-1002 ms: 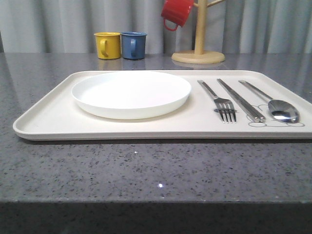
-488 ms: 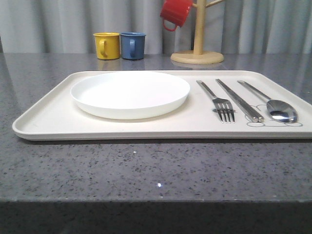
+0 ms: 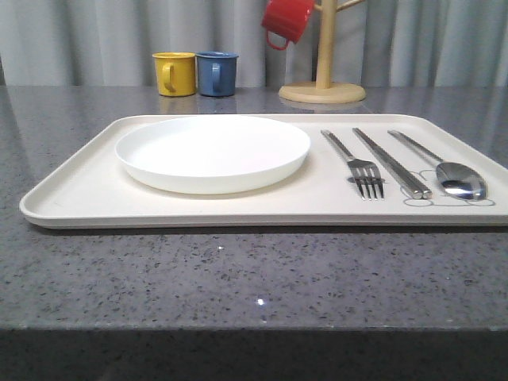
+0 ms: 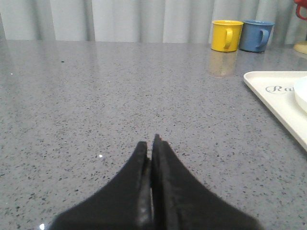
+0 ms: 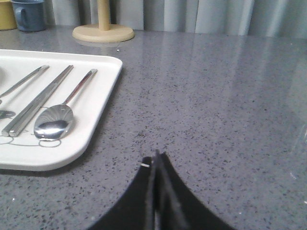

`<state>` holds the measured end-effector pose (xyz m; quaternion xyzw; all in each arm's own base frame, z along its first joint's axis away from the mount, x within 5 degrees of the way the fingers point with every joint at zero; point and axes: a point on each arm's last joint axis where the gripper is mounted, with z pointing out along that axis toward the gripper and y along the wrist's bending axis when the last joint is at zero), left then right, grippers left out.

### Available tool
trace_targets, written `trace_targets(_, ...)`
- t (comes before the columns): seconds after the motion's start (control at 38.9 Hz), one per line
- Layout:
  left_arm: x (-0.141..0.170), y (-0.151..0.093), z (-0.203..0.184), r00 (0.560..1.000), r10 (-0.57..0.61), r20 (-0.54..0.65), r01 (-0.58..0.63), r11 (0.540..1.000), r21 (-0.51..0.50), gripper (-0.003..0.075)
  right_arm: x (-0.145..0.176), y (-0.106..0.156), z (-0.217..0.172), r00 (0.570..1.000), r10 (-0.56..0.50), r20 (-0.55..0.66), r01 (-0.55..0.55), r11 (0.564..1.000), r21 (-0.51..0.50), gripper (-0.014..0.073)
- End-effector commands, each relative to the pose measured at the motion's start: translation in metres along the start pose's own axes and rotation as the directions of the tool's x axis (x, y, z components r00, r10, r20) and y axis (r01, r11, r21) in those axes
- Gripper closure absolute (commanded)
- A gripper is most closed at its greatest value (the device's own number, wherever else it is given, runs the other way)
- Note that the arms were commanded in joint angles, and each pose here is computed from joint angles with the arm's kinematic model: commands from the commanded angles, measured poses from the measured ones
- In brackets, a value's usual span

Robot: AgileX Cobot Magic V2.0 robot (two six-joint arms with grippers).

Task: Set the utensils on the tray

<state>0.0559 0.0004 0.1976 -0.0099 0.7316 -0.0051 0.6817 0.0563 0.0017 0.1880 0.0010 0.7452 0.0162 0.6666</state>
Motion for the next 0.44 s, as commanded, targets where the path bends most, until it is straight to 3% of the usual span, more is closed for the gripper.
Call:
trace_targets(0.0, -0.0076, -0.0003, -0.0018, 0.995, -0.018, 0.103, 0.018, 1.000, 0.005, 0.0738, -0.0077, -0.0005, -0.0017, 0.996, -0.009, 0.087, 0.008, 1.000, 0.008, 0.0708)
trace_targets(0.41, -0.0076, -0.0003, -0.0018, 0.995, -0.018, 0.103, 0.018, 1.000, 0.005, 0.0738, -0.0077, -0.0005, -0.0017, 0.996, -0.009, 0.087, 0.008, 1.000, 0.008, 0.0708)
